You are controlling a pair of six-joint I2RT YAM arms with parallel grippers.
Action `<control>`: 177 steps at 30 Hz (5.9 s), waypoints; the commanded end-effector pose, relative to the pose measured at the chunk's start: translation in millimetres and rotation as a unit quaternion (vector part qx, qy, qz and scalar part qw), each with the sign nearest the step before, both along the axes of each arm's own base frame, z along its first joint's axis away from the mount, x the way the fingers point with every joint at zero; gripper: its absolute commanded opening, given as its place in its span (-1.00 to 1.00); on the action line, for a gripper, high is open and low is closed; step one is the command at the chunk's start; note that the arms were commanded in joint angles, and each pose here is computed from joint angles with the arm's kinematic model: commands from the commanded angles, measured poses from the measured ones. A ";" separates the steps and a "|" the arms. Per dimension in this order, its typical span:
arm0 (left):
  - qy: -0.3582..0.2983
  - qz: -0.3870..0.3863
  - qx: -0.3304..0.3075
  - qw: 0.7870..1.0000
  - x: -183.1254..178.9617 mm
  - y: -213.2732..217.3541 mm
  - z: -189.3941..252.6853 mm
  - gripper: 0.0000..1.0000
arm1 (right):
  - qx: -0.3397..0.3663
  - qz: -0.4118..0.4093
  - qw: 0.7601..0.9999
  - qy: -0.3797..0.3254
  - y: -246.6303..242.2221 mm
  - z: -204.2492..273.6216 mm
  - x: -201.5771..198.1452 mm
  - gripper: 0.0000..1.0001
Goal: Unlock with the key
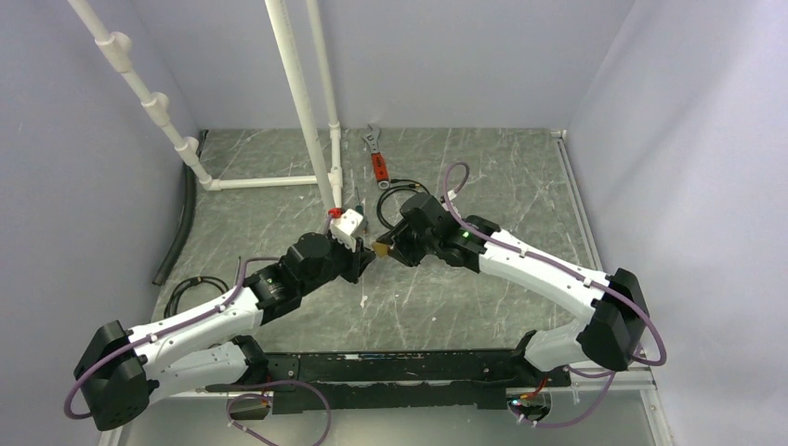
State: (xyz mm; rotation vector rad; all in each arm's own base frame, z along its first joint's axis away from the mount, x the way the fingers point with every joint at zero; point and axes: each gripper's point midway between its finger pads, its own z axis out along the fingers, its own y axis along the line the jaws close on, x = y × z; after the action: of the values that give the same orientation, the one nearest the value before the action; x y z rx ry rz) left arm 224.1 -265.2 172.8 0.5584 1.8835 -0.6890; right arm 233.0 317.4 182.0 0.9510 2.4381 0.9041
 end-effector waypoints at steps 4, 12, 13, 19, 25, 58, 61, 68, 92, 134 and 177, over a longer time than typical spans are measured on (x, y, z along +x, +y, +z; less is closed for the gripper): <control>-0.073 0.010 0.023 0.997 17.8 -1.3 19.0 -1.00 | 0.017 0.022 1.000 -0.004 14.8 26.3 -1.7 -1.00; -0.095 -0.039 0.014 0.995 1.2 -19.2 24.4 -1.00 | 0.002 0.024 1.000 0.006 21.2 14.4 4.1 -1.00; -0.098 -0.041 0.014 0.994 -0.3 -20.1 25.0 -1.00 | 0.000 0.023 1.000 0.007 21.2 13.7 5.2 -1.00; -0.143 -0.030 0.049 0.988 -4.0 -22.2 21.5 -1.00 | -0.015 0.018 0.999 0.025 17.2 7.2 11.1 -1.00; -0.202 -0.002 0.132 0.970 -1.8 -28.1 13.6 -1.00 | -0.034 0.035 0.997 0.068 17.0 -2.6 8.9 -1.00; -0.221 -0.051 0.095 0.969 -58.1 -11.4 55.4 0.99 | -0.043 0.042 0.996 0.061 4.3 -1.7 7.3 -1.00; -0.195 -0.020 0.063 0.978 -57.4 -1.2 60.4 0.99 | -0.041 0.041 0.997 0.057 3.6 -1.9 8.4 -1.00; -0.096 0.029 -0.028 0.995 -59.8 15.6 67.9 0.88 | -0.037 0.046 0.998 0.036 4.0 -0.3 10.9 -1.00; 0.085 -0.007 -0.172 0.982 -12.0 12.5 86.3 0.49 | -0.021 0.065 0.986 -0.150 -13.6 40.4 29.2 -1.00; 0.123 -0.040 -0.225 0.966 23.7 -23.1 53.9 -0.46 | 0.108 0.144 0.960 -0.215 12.4 80.2 2.0 -1.00; 0.100 -0.097 -0.217 0.966 -2.5 -20.5 50.4 -1.00 | -0.001 0.089 0.982 -0.165 2.1 40.0 34.5 -0.25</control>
State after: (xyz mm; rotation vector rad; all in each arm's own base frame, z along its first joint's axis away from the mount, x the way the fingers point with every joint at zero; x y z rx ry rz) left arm 222.9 -279.2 193.8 0.3420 1.9262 -1.2389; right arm 257.6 307.7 193.0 0.5381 2.3333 0.9442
